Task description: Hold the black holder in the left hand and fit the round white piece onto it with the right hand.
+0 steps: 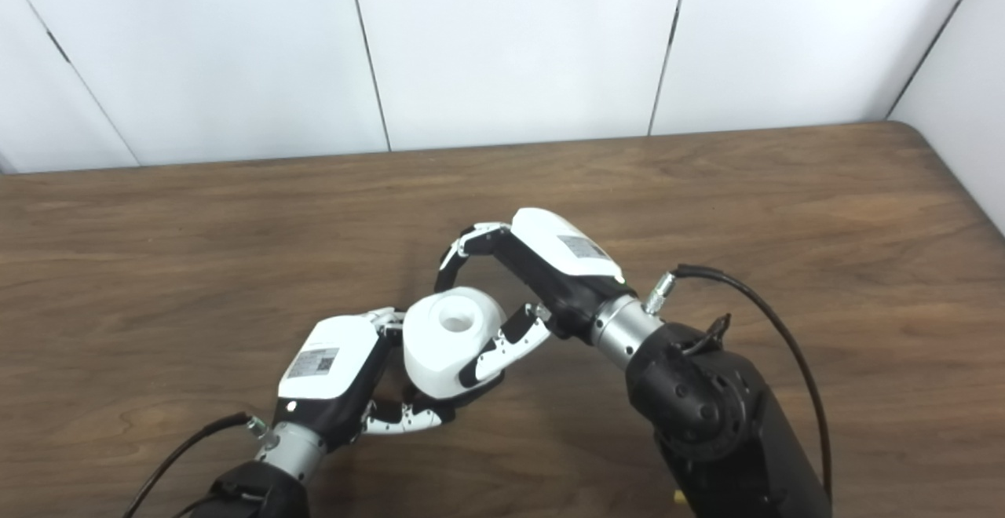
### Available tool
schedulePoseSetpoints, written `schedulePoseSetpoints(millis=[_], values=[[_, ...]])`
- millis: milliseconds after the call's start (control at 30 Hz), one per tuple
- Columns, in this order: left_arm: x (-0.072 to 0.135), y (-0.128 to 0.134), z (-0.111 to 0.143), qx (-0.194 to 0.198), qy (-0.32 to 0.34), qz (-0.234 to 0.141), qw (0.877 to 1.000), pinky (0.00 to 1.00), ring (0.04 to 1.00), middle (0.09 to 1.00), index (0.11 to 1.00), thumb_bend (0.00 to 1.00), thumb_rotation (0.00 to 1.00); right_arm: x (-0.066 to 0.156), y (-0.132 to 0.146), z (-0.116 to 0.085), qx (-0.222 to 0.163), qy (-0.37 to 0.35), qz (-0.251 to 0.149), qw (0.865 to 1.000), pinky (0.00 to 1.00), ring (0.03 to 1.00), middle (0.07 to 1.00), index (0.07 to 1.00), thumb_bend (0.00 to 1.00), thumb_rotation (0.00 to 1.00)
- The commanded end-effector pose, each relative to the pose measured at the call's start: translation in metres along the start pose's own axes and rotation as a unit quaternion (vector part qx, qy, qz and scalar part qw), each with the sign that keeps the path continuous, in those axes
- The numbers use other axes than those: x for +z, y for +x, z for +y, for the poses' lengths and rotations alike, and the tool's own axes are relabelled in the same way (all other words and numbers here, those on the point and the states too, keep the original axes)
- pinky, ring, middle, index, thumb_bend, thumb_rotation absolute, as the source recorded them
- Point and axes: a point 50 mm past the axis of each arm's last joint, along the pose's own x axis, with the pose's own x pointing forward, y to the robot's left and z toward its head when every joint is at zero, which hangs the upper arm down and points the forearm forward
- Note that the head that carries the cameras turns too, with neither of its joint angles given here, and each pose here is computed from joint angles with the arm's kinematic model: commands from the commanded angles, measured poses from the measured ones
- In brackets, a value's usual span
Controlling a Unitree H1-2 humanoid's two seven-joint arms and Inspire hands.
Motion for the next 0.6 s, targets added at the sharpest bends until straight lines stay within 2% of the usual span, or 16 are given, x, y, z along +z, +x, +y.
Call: schedulePoseSetpoints(millis=[0,567], values=[[-0.0007,-0.0032,-0.0186,-0.063,-0.004,0.007,0.998,0.83,0.866,0.807,0.489,0.52,0.06,0.0066,0.0023,-0.0059,-0.025,-0.014,-0.023,0.999,0.82,0.874,0.744,0.482,0.53,0.14],[0.0008,-0.0047,-0.0162,-0.062,-0.003,0.005,0.998,0.82,0.863,0.805,0.489,0.52,0.06,0.0029,0.0035,0.0037,-0.022,-0.015,-0.028,0.999,0.82,0.876,0.746,0.481,0.53,0.14]])
